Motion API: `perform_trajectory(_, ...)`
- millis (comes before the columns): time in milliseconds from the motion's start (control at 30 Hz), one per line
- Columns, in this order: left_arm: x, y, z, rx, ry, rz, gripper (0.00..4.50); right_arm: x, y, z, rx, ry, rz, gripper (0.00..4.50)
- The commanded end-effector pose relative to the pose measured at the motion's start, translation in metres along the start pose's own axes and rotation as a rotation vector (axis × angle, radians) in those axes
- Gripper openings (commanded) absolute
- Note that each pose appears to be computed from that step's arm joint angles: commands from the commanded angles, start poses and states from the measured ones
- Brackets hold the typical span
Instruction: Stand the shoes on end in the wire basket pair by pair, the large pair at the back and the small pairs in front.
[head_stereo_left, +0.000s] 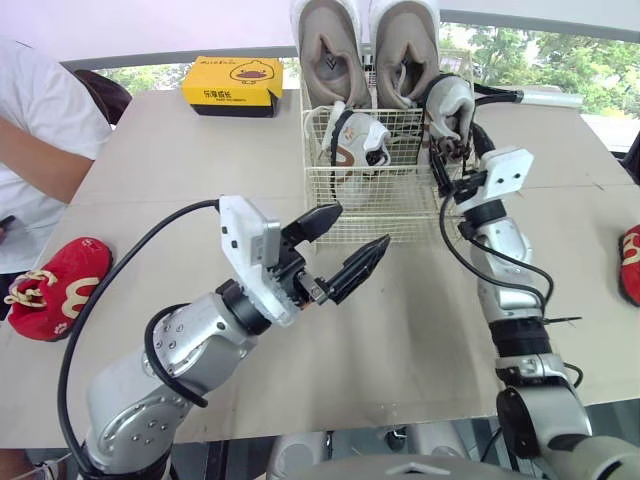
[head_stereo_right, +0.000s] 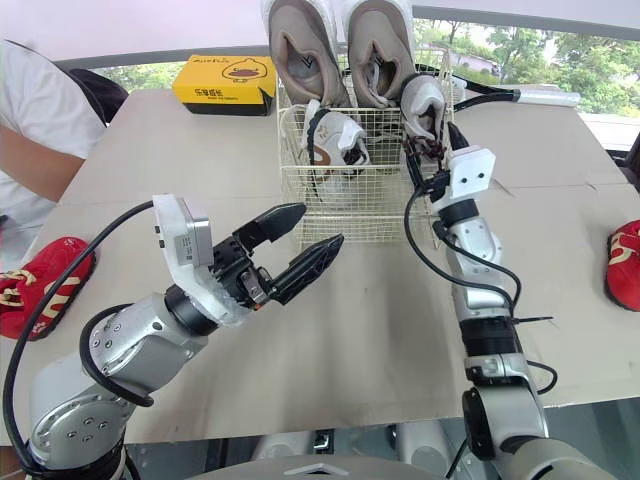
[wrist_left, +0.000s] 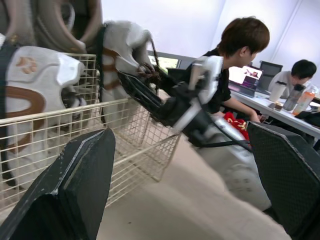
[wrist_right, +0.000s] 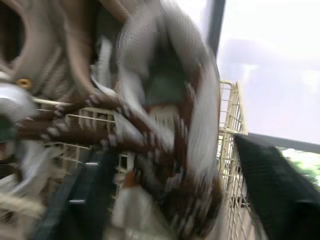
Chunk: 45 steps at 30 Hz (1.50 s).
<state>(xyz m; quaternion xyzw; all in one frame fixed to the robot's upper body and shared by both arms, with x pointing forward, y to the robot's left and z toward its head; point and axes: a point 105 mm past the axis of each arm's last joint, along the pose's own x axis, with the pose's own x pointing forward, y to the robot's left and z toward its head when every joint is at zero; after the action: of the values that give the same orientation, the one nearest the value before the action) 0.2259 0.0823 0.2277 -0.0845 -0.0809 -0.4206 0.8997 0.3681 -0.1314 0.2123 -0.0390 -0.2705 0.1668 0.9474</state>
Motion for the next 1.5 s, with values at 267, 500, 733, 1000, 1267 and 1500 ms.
perform_trajectory(267,0.006,0.042,0.010,-0.023,-0.096,0.029,4.50,-0.030,0.000,0.063,0.015,0.077,0.284,4.48)
perform_trajectory(500,-0.005,0.053,0.002,0.026,-0.086,0.091,4.50,-0.016,0.008,0.105,0.031,0.049,0.391,4.48)
perform_trajectory(733,-0.018,0.042,-0.003,0.029,-0.098,0.014,4.50,0.011,0.031,0.125,0.120,0.040,0.508,3.70)
perform_trajectory(1000,-0.038,0.047,-0.004,0.034,-0.093,0.046,4.50,0.022,0.033,0.125,0.136,0.055,0.561,0.08)
perform_trajectory(1267,-0.042,0.042,-0.005,0.045,-0.090,0.079,4.50,0.068,0.016,0.120,0.076,0.122,0.465,0.08)
perform_trajectory(1500,-0.046,0.042,-0.004,0.051,-0.083,0.119,4.50,0.045,0.014,0.060,0.063,0.445,0.524,0.08)
